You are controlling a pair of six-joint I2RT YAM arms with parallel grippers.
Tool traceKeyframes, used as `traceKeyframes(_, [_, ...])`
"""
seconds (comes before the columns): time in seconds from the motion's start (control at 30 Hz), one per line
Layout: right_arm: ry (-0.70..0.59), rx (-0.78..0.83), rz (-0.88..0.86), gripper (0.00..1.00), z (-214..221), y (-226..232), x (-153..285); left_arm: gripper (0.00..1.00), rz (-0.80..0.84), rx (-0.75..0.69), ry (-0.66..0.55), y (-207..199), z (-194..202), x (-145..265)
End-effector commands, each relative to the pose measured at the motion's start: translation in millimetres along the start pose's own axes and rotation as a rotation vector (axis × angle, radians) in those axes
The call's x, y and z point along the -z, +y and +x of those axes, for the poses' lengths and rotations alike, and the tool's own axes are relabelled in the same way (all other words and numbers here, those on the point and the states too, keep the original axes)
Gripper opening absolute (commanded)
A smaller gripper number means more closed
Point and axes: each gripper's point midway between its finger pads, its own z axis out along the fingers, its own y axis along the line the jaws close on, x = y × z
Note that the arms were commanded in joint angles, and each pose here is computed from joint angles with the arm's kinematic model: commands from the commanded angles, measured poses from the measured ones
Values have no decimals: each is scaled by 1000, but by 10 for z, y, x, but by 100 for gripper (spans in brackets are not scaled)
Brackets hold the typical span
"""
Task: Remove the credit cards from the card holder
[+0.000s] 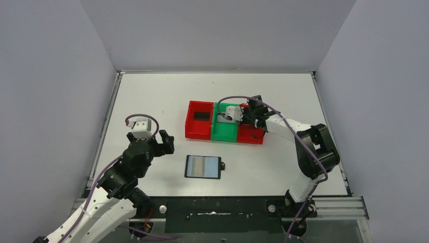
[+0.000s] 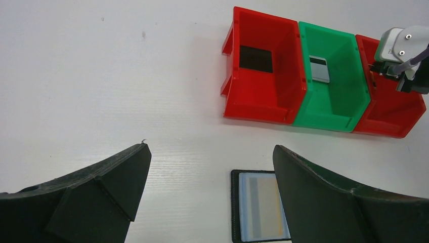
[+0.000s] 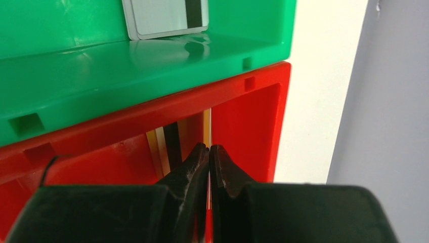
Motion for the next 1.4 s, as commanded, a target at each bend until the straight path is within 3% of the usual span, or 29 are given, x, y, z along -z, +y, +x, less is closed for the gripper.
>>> traceKeyframes(0.0, [-28,23,60,6,-34,-158,-5,94,7,29,-49,-44,-190,19])
traceKeyframes(0.7, [-27,-22,-48,24,83,77,79,94,-7,20,-35,-27,-156,0])
traceKeyframes(1.0, [-47,-137,106,28,-30,-271,314,94,-4,13,-18,-42,-129,-15])
traceKeyframes(1.1, [-90,-332,209,30,-123,-463,504,94,-6,12,-16,-40,-122,-14])
traceKeyframes(1.23, [-142,-781,304,35,-210,-532,730,94,-7,12,-17,-37,-122,-16])
traceKeyframes(1.3, [-111,-1069,286,41,-201,-415,750,94,-8,11,-13,-38,-115,-20])
traceKeyframes(1.37, [-48,-1305,190,38,-229,-137,678,94,-12,8,-4,-37,-108,-21])
